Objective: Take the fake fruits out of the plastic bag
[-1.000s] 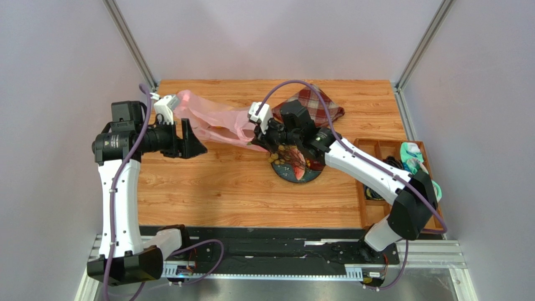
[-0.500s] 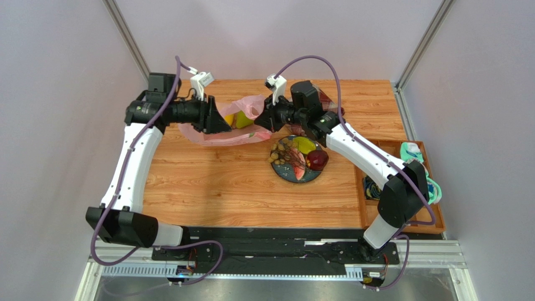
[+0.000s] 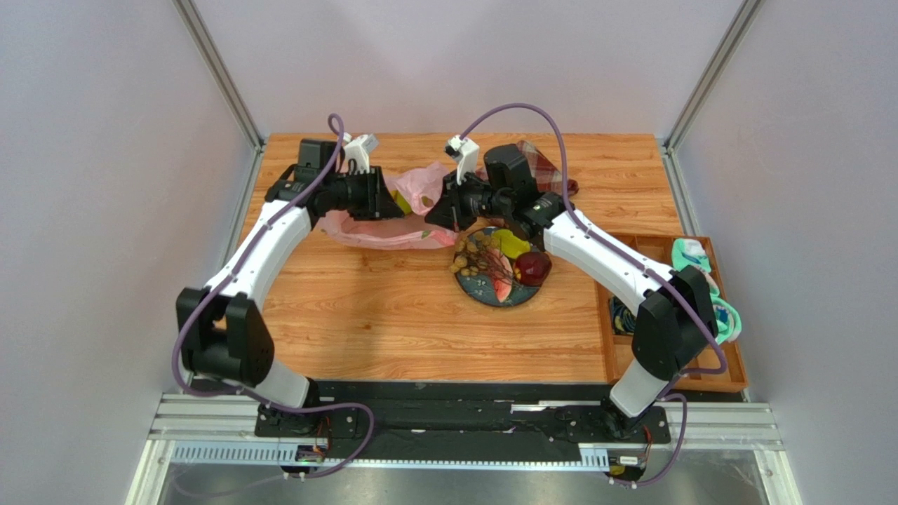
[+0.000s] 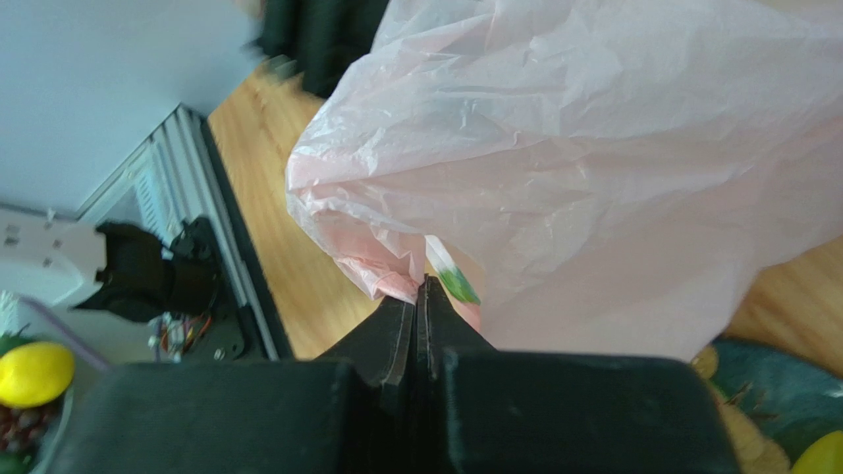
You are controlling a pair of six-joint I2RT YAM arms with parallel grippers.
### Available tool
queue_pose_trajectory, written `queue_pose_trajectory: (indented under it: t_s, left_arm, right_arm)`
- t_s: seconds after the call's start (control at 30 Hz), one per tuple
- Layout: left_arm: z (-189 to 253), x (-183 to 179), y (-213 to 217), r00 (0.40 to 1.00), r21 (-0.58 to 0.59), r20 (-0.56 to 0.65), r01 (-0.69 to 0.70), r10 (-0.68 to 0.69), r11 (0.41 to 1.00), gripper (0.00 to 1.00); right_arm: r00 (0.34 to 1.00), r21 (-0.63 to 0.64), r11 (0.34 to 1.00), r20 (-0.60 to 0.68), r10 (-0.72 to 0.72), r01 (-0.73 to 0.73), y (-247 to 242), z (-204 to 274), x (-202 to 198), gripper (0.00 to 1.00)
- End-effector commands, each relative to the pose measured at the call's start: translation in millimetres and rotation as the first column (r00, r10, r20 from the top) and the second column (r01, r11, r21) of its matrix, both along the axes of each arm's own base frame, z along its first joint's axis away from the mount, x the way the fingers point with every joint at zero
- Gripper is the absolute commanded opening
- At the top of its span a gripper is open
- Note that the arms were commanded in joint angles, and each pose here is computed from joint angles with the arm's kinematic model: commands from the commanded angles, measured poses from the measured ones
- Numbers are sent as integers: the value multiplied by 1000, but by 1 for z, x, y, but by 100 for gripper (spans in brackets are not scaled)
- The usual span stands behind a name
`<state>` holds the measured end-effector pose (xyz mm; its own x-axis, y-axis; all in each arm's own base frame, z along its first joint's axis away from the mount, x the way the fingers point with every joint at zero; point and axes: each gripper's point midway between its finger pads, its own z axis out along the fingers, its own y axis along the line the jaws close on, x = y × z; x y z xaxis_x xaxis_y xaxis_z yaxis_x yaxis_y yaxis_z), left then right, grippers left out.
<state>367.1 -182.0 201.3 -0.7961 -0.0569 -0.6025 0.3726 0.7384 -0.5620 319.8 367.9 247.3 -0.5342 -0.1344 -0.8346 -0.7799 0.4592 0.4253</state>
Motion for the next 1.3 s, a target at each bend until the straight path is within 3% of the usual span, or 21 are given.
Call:
queue_pose_trajectory:
  t_s: [0.0,0.03,0.1,0.13,0.2,0.27,0.33,0.37,0.43,0.47,0.5,0.57,0.6,0.7,0.8,0.87,1.0,1.27]
  left_arm:
    - [-64,23,46,954,220,-56,-275,294,936,38]
    - [-80,-6,60,915,271,-162,-320,370,908,39]
    - [-90,-36,86,837,341,-248,-396,488,853,44]
    - [-94,-73,95,762,388,-336,-423,553,819,51]
    - [-99,-101,111,689,432,-365,-471,627,769,53]
    - [-93,-137,128,606,484,-362,-527,709,698,45]
    - [-92,-153,133,594,460,-376,-547,712,699,39]
    - [-91,-155,127,607,421,-389,-552,693,720,38]
    - [-80,-136,111,720,274,-338,-540,606,795,38]
    - [-68,-132,91,789,173,-348,-477,507,862,38]
    - [-60,-127,80,835,132,-315,-433,452,892,39]
    - [-42,-117,48,950,63,-187,-241,249,968,42]
    - [-40,-115,40,974,71,-137,-171,180,983,43]
    - [-39,-100,18,988,91,-121,-80,91,993,60]
    - [-44,-70,18,988,137,-86,-120,132,983,65]
    - [-43,-45,25,985,195,-28,-160,168,968,67]
    - [-69,-11,34,979,304,-38,-181,202,935,67]
    - [-102,21,42,976,435,-16,-190,219,880,68]
  right_arm:
    - [996,75,993,5,88,-89,-6,23,-39,0]
    - [996,84,993,-10,84,-83,-7,23,-42,0]
    - [993,118,986,5,119,-118,-7,36,-53,0]
    - [989,117,983,43,141,-145,-8,43,-58,0]
    - [985,91,983,87,151,-159,-16,53,-64,0]
    - [985,65,987,102,141,-148,-25,55,-68,0]
    - [979,68,983,127,159,-169,-33,66,-80,0]
    - [981,48,982,79,177,-181,-35,59,-88,0]
    - [989,19,989,-26,145,-145,-36,39,-85,0]
    - [988,14,989,-50,147,-146,-36,30,-83,0]
    - [987,15,990,-69,144,-143,-35,25,-81,0]
    - [986,34,993,-116,116,-113,-27,17,-71,0]
    - [984,44,992,-126,124,-119,-23,16,-69,0]
    - [981,66,988,-129,148,-140,-13,17,-61,0]
    - [987,80,988,-83,138,-131,-9,29,-54,0]
    - [989,72,989,-48,136,-133,-12,34,-53,0]
    - [992,51,991,-20,128,-127,-19,37,-55,0]
    - [996,37,996,-17,87,-87,-35,31,-49,0]
